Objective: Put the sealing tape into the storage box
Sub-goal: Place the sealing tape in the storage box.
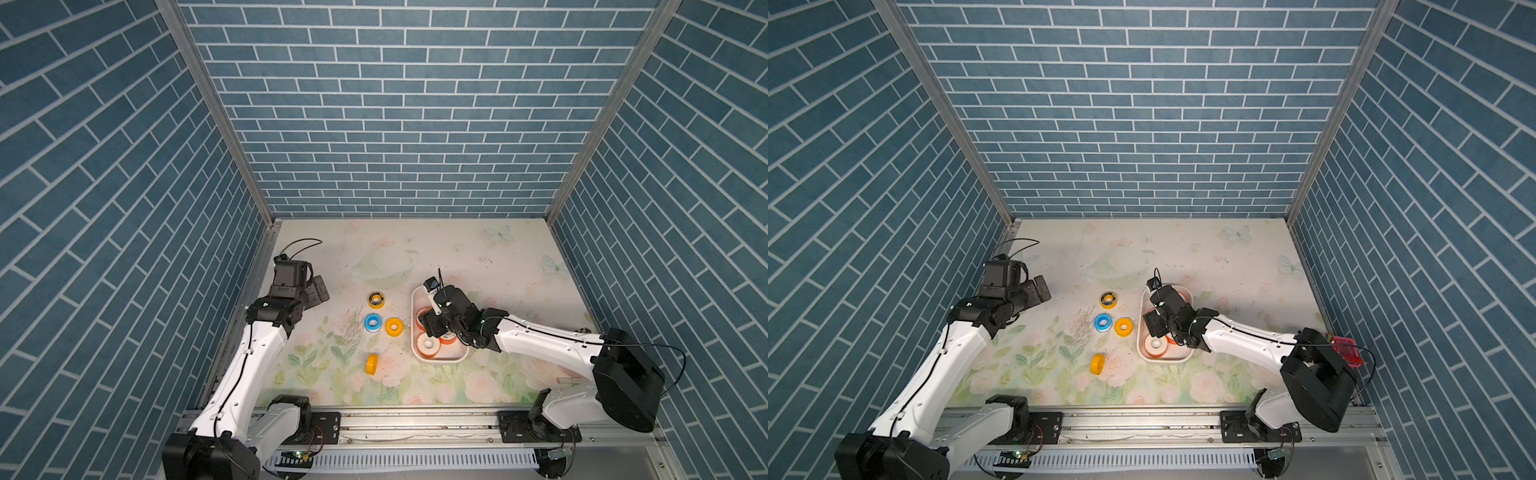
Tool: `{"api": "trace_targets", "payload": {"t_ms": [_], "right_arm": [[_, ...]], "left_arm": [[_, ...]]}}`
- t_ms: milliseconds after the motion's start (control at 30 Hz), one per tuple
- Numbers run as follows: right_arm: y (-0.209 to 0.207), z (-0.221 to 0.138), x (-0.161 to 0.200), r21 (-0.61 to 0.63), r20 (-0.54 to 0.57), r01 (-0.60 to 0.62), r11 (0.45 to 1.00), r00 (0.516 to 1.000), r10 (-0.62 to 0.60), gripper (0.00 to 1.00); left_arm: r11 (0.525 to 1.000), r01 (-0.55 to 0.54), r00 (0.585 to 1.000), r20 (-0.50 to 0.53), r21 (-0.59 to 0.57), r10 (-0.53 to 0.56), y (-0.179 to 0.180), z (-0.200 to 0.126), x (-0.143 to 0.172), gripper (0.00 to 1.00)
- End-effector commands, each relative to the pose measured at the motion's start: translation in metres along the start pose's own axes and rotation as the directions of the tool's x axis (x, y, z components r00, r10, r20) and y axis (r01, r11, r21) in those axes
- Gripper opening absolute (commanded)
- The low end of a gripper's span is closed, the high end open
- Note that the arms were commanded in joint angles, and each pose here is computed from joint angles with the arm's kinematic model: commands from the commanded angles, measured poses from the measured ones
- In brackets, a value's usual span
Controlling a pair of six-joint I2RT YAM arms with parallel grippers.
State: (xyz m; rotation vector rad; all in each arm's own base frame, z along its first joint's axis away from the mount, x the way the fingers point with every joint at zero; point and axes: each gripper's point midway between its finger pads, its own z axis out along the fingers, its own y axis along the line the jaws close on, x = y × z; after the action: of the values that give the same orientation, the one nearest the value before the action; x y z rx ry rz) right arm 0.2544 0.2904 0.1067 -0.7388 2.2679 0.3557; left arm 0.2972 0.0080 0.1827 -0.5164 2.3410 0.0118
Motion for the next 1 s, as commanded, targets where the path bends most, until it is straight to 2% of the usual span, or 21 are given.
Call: {"api": "trace_targets", "payload": {"t_ms": [0, 833, 967], "right_arm": [[0.0, 0.0, -0.029, 0.005, 0.122, 0.019, 1.0, 0.992, -0.02, 0.56], [-0.002, 0.04, -0.025, 0.042, 0.064, 0.06, 0.997, 0.996, -0.063, 0.62], [-0.002, 0.043, -0.023, 0.04, 0.054, 0.059, 0.997, 0.997, -0.061, 0.67]], "left_arm": [[1.0, -0.011, 1.0, -0.013, -0.018, 0.011, 0.004, 0.004, 0.004, 1.0], [1.0, -0.013, 1.0, -0.022, -0.023, 0.012, 0.005, 0.007, 0.005, 1.0], [1.0, -0.014, 1.0, -0.023, -0.022, 0.013, 0.004, 0.007, 0.006, 1.0]]}}
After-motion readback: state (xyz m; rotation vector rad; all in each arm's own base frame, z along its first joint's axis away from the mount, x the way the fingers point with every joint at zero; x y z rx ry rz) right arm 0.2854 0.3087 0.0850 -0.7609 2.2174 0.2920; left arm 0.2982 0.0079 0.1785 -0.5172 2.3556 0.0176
